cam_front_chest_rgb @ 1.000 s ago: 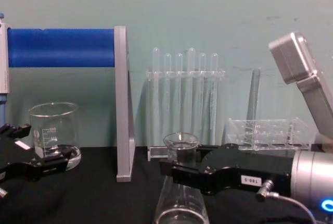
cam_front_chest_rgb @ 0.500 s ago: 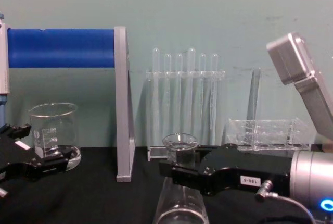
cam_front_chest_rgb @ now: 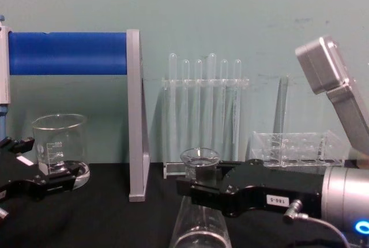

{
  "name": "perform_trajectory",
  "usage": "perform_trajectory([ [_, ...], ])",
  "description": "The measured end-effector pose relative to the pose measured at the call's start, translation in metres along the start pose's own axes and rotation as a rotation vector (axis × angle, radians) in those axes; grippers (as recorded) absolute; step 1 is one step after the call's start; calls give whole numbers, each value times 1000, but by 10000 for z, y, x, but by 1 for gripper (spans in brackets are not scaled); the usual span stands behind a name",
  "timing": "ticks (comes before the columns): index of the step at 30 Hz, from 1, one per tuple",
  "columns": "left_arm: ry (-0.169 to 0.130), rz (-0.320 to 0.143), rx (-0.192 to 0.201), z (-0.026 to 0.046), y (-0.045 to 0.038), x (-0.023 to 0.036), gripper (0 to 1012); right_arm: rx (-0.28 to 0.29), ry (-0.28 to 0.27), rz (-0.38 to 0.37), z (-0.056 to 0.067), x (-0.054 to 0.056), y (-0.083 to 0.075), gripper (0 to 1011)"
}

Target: Grasp the erlenmeyer flask with one hand, shake it three times, then place it back.

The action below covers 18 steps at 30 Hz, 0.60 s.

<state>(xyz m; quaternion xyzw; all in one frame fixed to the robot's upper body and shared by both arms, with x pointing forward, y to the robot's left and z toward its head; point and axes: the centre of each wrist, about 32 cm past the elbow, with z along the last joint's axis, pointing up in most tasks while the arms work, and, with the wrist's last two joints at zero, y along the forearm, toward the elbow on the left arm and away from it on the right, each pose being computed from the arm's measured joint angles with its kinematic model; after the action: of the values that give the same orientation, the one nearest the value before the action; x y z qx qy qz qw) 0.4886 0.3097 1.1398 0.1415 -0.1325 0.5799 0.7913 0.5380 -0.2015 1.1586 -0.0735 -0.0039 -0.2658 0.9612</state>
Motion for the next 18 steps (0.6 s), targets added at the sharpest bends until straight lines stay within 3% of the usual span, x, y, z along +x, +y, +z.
perform_trajectory([
  [18, 0, 0, 0, 0, 0, 0, 1001, -1, 0, 0, -1, -1, -2, 450],
])
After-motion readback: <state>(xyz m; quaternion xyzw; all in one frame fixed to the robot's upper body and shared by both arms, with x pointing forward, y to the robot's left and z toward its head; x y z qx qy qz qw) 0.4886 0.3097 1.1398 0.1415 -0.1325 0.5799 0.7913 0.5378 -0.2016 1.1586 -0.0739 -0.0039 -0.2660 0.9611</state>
